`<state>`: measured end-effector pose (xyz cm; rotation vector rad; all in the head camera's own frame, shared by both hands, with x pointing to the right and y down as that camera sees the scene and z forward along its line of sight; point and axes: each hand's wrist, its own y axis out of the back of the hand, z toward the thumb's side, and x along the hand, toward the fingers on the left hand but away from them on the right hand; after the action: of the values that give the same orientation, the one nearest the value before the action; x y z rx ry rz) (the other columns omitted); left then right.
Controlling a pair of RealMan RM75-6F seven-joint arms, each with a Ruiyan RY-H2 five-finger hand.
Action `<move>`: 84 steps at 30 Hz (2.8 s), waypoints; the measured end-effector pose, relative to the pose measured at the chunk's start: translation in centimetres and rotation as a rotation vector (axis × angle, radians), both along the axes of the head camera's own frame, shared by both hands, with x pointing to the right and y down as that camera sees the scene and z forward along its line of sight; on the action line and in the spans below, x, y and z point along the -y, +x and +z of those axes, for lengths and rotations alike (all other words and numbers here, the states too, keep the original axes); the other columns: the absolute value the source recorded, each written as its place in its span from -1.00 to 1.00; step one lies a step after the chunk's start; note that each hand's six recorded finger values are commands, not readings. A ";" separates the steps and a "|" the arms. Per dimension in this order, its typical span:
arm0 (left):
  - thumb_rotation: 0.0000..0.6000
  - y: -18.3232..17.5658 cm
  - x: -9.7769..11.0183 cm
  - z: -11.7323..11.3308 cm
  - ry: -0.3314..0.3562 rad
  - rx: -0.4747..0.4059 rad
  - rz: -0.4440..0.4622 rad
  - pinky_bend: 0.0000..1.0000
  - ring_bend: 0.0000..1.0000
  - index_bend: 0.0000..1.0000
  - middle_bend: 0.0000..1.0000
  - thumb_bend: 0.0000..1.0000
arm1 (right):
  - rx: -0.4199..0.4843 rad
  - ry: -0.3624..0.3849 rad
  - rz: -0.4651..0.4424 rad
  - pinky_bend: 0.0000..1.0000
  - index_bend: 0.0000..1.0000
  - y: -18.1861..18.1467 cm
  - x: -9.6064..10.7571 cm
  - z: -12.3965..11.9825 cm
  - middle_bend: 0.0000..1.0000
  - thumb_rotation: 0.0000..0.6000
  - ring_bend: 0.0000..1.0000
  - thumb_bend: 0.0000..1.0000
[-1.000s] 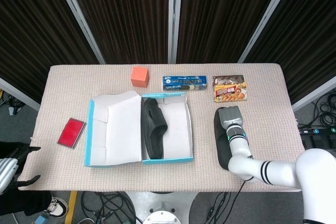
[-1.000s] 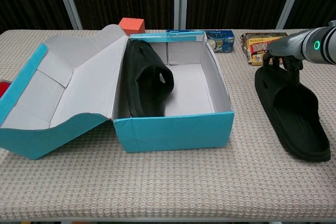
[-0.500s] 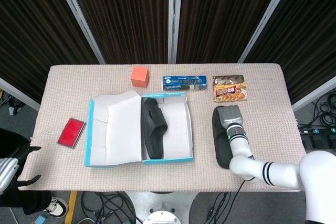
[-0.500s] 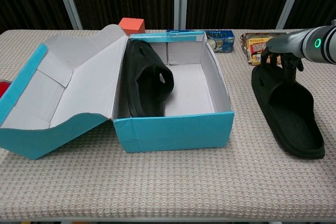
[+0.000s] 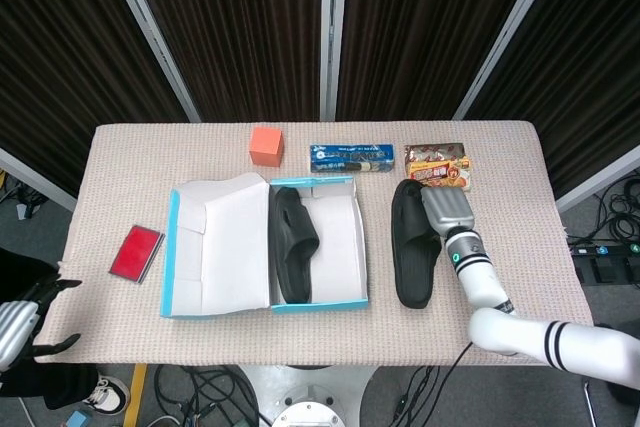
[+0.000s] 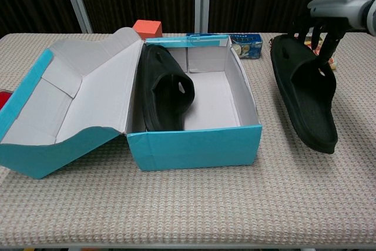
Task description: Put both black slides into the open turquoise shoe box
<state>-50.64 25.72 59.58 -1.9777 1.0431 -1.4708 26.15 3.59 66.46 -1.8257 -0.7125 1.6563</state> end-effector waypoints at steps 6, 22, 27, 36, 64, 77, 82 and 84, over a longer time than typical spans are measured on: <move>1.00 0.4 0.2 0.0 0.003 -0.003 0.007 -0.47 -0.80 -0.58 -0.58 -0.62 | 0.143 0.115 0.032 0.06 -0.12 0.8 0.8 -5.1 -0.13 1.00 -0.26 -0.59; 1.00 0.5 0.4 -0.5 0.019 0.003 0.011 -0.47 -0.80 -0.58 -0.58 -0.62 | 0.486 0.174 0.115 0.08 -0.11 -2.3 0.5 -6.0 -0.13 1.00 -0.25 -0.58; 1.00 0.3 0.6 -0.5 0.022 0.005 0.006 -0.47 -0.80 -0.58 -0.58 -0.62 | 0.561 0.143 0.140 0.08 -0.11 -3.9 0.6 -3.8 -0.13 1.00 -0.25 -0.58; 1.00 -0.3 0.7 -0.5 0.029 0.012 -0.012 -0.47 -0.80 -0.58 -0.58 -0.62 | 0.697 0.109 0.127 0.08 -0.11 -7.4 1.2 -2.3 -0.13 1.00 -0.25 -0.59; 1.00 -0.6 0.8 -0.3 0.027 0.017 -0.011 -0.47 -0.80 -0.58 -0.58 -0.62 | 0.672 -0.057 0.118 0.08 -0.10 -8.9 0.7 3.9 -0.13 1.00 -0.25 -0.58; 1.00 -0.8 0.6 -0.3 0.024 0.014 -0.023 -0.47 -0.80 -0.58 -0.58 -0.62 | 0.646 -0.029 0.070 0.08 -0.10 -9.3 0.7 3.4 -0.13 1.00 -0.25 -0.59; 1.00 -0.8 0.5 -0.3 0.023 0.013 -0.025 -0.47 -0.80 -0.58 -0.58 -0.62 | 0.627 -0.046 0.065 0.08 -0.10 -9.5 0.2 3.9 -0.13 1.00 -0.25 -0.59; 1.00 -0.9 0.5 -0.3 0.024 0.013 -0.027 -0.47 -0.80 -0.58 -0.58 -0.62 | 0.626 -0.054 0.065 0.06 -0.12 -9.7 0.1 4.0 -0.15 1.00 -0.27 -0.70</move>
<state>-51.55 25.18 59.31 -1.9418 1.0809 -1.4771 16.47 3.49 70.46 -2.4074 -0.9937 1.1333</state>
